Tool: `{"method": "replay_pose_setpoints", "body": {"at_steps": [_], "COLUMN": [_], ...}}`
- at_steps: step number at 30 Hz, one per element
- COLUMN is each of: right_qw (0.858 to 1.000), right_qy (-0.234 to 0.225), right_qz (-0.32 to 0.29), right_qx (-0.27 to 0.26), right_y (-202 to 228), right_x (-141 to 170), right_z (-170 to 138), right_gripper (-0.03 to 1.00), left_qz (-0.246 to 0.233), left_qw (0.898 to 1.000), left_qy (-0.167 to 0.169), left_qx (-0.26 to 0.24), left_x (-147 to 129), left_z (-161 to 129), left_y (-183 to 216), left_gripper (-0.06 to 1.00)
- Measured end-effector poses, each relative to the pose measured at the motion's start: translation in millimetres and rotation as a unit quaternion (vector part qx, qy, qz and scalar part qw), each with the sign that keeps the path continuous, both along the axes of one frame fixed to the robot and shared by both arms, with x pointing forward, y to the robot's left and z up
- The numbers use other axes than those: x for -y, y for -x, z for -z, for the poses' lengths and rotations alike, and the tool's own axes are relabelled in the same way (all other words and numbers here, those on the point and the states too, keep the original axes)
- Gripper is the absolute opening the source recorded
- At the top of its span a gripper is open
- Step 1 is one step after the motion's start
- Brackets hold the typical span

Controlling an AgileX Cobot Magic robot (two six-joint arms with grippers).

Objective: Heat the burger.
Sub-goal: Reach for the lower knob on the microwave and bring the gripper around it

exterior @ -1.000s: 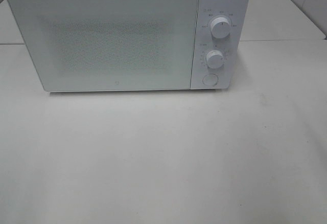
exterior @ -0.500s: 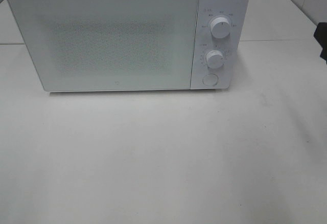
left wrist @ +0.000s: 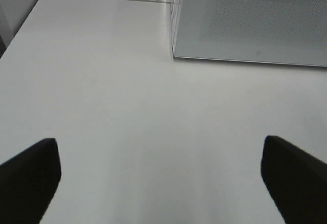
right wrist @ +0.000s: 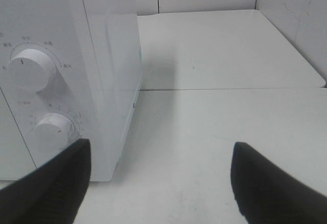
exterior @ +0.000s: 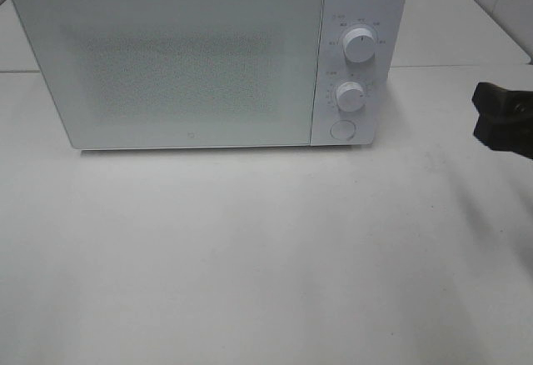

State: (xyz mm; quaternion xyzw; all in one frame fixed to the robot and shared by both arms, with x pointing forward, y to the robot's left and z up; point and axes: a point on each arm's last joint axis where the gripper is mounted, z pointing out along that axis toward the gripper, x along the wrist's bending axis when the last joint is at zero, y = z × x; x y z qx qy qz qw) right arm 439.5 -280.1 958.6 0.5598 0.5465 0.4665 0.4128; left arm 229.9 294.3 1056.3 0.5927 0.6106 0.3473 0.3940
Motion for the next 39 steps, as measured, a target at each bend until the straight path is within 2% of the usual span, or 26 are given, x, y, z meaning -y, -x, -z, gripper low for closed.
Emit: {"method": "replay_pose_setpoints", "body": {"at_steps": [3,5,11,13,16,25,35,39], "right_qw": [1.0,0.999,0.997,0.996,0.996,0.998,0.999,0.999], "right_qy": [0.021,0.053,0.075,0.082,0.078,0.054,0.032,0.044], "right_qz": [0.003,0.007,0.008,0.007,0.019,0.02,0.025,0.024], "right_qx": [0.004,-0.01,-0.005,-0.024,-0.041,-0.03,-0.007,-0.002], "right_y": [0.5,-0.2,2.1,5.1,5.3,-8.5,-23.0,-28.9], "right_x": [-8.3,-21.2,-37.0,-47.6,-62.7,-94.7,-107.6,-112.8], "right_z": [11.0,24.9,33.7,43.2,50.7,49.7,40.4,39.7], "right_gripper": [0.75,0.75,0.75,0.75,0.75,0.75,0.75,0.75], "left_qz": [0.0,0.0,0.0,0.0,0.0,0.0,0.0,0.0], "left_qw": [1.0,1.0,1.0,1.0,1.0,1.0,1.0,1.0], "left_qy": [0.0,0.0,0.0,0.0,0.0,0.0,0.0,0.0], "left_qx": [0.0,0.0,0.0,0.0,0.0,0.0,0.0,0.0], "left_x": [0.0,0.0,0.0,0.0,0.0,0.0,0.0,0.0], "left_z": [0.0,0.0,0.0,0.0,0.0,0.0,0.0,0.0], "left_y": [0.0,0.0,0.0,0.0,0.0,0.0,0.0,0.0], "left_gripper": [0.99,0.99,0.99,0.99,0.99,0.99,0.99,0.99]}}
